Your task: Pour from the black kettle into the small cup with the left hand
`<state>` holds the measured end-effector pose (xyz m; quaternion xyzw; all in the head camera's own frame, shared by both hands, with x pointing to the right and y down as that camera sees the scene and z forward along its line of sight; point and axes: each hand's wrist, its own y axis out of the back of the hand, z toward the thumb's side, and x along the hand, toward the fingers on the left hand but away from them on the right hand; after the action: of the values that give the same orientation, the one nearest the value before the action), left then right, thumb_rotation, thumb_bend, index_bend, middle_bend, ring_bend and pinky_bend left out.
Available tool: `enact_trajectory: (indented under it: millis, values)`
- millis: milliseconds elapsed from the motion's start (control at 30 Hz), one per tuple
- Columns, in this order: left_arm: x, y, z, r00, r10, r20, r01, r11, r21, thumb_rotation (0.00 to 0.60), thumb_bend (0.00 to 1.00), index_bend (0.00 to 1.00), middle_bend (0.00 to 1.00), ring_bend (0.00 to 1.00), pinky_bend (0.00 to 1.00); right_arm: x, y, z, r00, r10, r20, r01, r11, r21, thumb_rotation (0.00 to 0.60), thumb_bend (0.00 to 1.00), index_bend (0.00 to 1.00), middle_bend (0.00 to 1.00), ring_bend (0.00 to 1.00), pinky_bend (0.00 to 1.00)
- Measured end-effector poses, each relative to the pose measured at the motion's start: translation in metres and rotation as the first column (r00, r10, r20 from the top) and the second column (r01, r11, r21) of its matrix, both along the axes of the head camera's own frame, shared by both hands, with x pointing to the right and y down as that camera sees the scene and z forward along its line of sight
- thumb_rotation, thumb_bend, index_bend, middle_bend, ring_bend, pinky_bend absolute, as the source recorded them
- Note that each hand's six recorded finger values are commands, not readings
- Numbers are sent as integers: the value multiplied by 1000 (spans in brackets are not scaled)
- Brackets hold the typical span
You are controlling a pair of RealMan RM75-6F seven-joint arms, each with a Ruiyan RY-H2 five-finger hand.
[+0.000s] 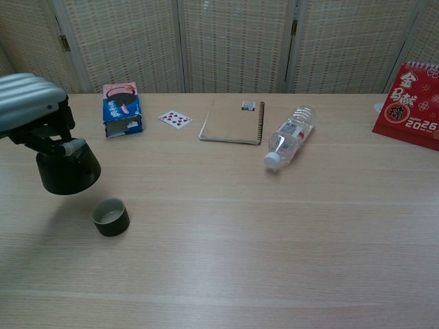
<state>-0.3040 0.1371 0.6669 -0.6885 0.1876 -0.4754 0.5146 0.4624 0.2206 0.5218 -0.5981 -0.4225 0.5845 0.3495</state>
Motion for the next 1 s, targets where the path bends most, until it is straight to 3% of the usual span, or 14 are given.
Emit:
enact_trajectory:
  millis: [300,1000]
  values:
    - [9,10,-2,1000,27,8,-27,999,35,468,504,995,1000,922,525,-3,-2,0,1000,-11,4,11,1000,1,600,290,33,139,250,0]
    - [21,21,-1,999,43,25,-45,996,79,512,520,995,1000,925,527,-3,-2,-1,1000,-10,8,10,1000,4,600,290,34,150,268,0]
